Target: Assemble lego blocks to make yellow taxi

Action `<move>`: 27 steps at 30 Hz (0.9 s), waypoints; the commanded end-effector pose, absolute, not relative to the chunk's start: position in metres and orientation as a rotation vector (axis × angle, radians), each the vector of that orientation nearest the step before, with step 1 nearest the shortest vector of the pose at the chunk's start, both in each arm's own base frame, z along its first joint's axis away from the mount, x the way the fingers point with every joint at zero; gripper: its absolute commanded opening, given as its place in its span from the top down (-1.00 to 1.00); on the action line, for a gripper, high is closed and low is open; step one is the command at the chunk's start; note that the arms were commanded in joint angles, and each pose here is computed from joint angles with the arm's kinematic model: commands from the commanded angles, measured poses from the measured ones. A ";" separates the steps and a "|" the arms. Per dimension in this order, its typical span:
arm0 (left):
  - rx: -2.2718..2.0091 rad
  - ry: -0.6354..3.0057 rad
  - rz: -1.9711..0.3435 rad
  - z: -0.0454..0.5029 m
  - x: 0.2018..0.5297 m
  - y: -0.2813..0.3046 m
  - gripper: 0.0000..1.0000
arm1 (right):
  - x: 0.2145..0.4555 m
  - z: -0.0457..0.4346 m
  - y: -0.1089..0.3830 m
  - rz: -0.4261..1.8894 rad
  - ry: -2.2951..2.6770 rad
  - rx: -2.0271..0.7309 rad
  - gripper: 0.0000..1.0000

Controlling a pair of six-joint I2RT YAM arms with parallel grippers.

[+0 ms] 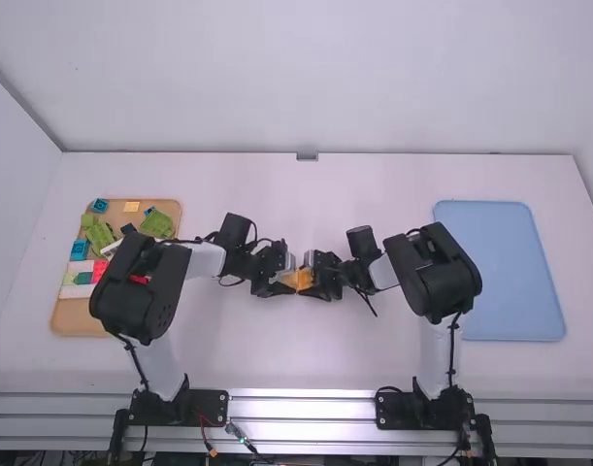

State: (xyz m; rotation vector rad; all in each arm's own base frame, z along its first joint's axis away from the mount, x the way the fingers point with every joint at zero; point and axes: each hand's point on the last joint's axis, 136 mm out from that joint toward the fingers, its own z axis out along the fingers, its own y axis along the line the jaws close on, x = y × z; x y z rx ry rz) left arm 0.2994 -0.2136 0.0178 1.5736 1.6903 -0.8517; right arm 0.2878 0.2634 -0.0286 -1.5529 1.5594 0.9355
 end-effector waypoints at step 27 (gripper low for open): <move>1.503 1.783 -0.753 0.006 0.303 -0.204 0.96 | 0.287 -0.037 0.262 0.934 1.609 -1.549 -0.11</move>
